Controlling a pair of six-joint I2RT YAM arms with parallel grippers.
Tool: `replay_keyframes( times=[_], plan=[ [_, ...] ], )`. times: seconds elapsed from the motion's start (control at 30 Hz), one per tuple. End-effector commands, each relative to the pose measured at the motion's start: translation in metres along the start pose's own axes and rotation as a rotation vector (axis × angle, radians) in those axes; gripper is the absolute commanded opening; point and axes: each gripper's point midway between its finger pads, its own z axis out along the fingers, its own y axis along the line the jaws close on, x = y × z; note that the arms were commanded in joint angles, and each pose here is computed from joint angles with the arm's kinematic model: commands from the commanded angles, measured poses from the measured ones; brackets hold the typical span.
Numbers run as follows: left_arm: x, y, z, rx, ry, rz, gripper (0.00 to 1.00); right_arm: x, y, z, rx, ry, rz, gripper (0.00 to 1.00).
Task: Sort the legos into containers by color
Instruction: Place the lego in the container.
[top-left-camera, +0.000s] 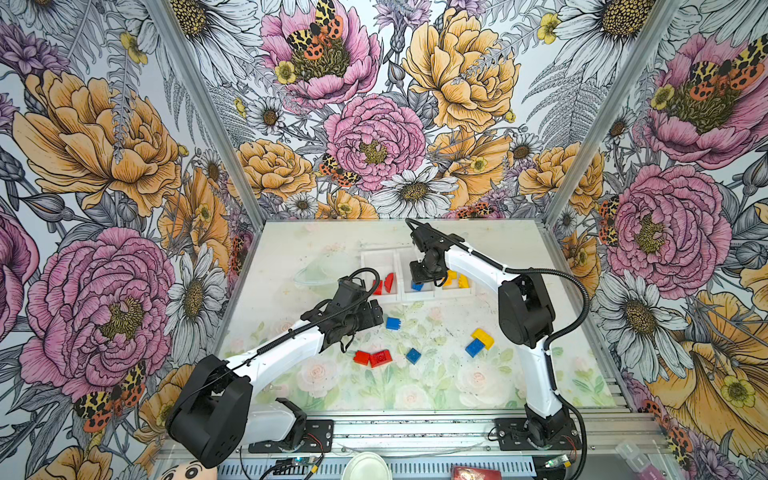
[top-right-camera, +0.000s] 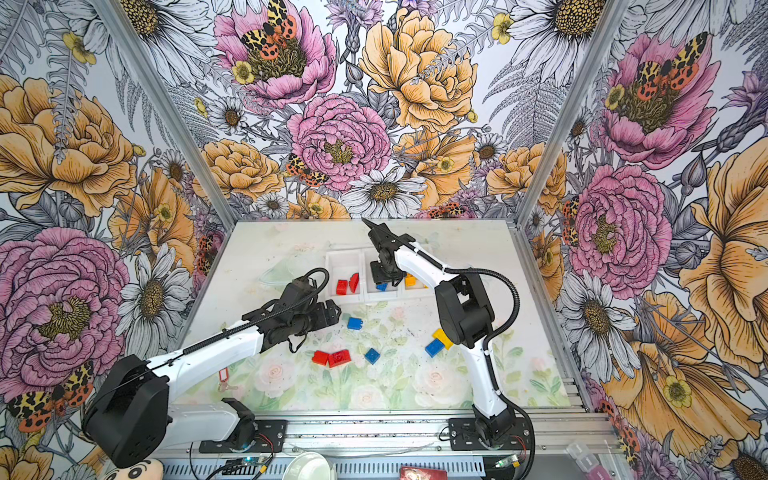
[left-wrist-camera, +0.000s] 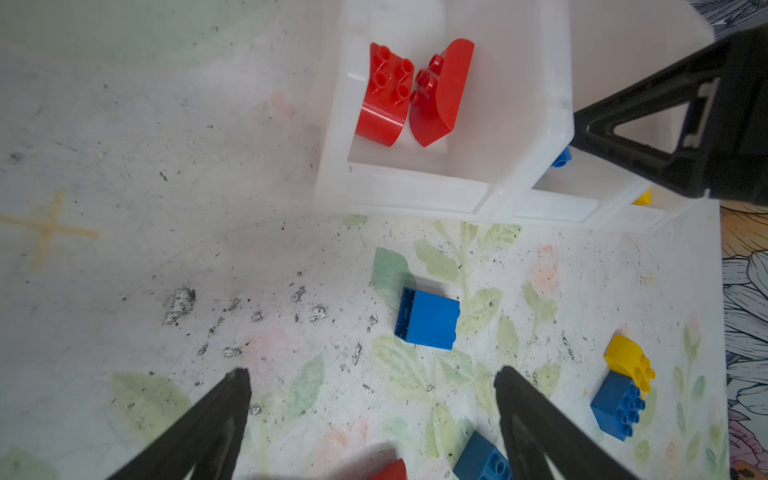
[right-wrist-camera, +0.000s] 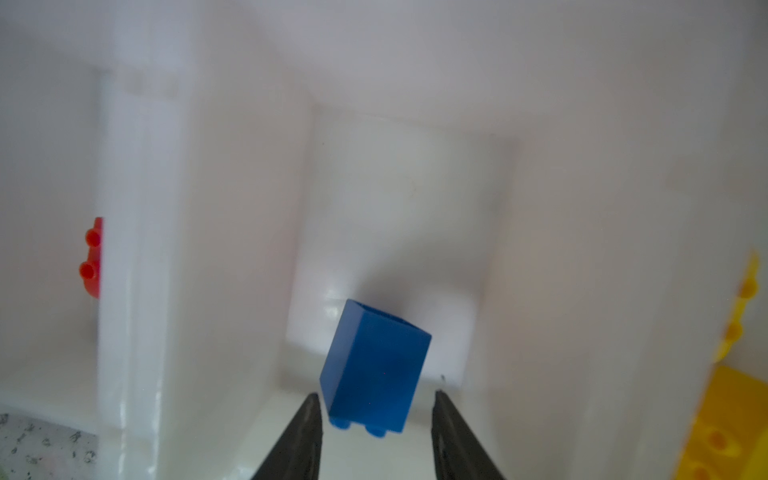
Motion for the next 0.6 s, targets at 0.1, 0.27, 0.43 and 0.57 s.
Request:
replay_keyframes(
  times=[0.1, 0.27, 0.43, 0.57],
  plan=[
    [-0.003, -0.002, -0.002, 0.007, -0.018, -0.005, 0.93, -0.005, 0.0, -0.015, -0.001, -0.035, 0.003, 0.49],
    [-0.005, -0.001, -0.002, 0.002, -0.024, -0.002, 0.94, -0.004, 0.005, -0.035, -0.031, -0.056, 0.023, 0.55],
    [-0.006, 0.0, -0.002, 0.001, -0.026, -0.003, 0.95, 0.01, 0.004, -0.056, -0.052, -0.061, 0.082, 0.63],
    [-0.006, 0.0, -0.003, 0.003, -0.029, -0.002, 0.96, 0.032, -0.001, -0.067, -0.053, -0.043, 0.152, 0.67]
  ],
)
